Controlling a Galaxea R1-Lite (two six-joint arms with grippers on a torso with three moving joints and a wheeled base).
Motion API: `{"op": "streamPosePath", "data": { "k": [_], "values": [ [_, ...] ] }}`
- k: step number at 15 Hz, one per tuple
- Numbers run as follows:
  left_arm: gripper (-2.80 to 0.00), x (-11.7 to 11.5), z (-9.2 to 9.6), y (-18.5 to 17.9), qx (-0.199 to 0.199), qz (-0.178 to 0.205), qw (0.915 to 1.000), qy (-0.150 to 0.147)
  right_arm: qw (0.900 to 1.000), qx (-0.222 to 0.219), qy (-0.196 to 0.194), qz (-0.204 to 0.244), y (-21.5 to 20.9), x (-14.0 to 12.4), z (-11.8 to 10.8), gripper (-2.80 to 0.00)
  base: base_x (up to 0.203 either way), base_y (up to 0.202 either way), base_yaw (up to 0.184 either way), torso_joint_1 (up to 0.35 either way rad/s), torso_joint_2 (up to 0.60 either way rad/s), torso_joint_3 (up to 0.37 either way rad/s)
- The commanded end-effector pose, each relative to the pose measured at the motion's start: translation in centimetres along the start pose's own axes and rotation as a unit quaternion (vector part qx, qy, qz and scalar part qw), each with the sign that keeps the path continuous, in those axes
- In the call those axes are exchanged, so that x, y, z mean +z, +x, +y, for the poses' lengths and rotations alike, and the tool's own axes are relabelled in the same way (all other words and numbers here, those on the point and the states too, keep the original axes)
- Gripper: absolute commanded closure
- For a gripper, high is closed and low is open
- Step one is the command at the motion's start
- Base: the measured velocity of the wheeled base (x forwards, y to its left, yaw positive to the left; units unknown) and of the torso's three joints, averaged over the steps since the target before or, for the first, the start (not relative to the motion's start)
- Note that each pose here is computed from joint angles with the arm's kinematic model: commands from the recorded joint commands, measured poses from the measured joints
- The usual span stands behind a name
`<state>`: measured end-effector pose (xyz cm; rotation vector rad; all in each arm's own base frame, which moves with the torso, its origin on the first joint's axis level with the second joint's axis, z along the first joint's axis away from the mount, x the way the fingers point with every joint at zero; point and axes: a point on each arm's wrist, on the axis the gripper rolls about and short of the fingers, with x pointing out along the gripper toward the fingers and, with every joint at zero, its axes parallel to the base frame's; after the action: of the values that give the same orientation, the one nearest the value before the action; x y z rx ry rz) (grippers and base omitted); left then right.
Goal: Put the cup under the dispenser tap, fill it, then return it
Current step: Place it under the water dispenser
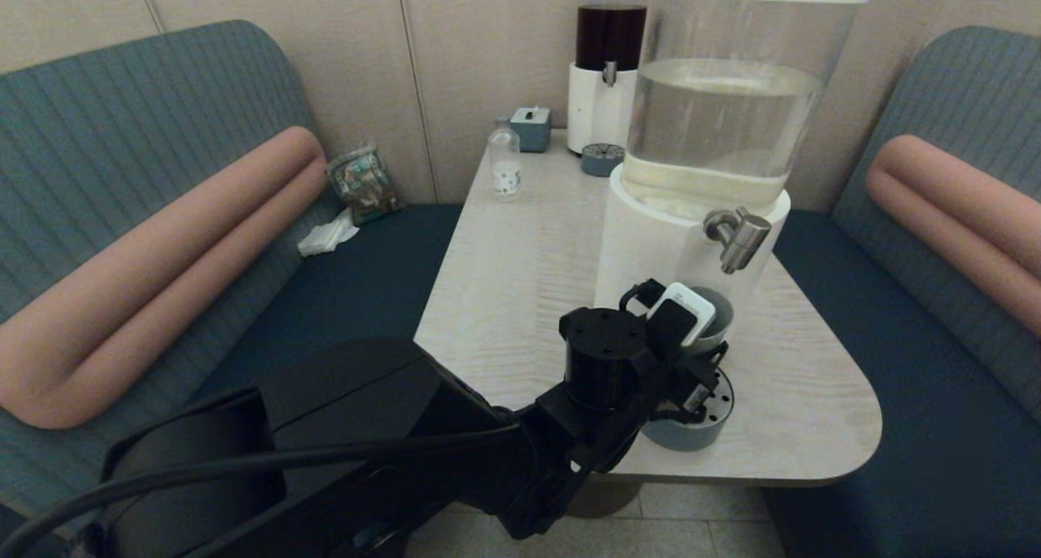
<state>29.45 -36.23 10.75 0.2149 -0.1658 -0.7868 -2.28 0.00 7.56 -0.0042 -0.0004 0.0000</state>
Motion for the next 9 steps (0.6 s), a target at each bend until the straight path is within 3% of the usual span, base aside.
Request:
{"op": "streamPosePath", "data": {
  "k": [1, 9],
  "values": [
    [0.0, 0.57, 0.18, -0.1, 0.006, -0.008, 0.9999, 0.0, 1.0, 0.0, 0.0, 0.0, 0.01, 0.01, 0.0, 0.0, 0.0, 0.0, 0.0, 0.0, 0.0, 0.0],
    [0.0, 0.3, 0.04, 0.64, 0.008, -0.008, 0.9999, 0.001, 1.0, -0.001, 0.0, 0.0, 0.01, 0.01, 0.0, 0.0, 0.0, 0.0, 0.0, 0.0, 0.0, 0.0]
  ]
}}
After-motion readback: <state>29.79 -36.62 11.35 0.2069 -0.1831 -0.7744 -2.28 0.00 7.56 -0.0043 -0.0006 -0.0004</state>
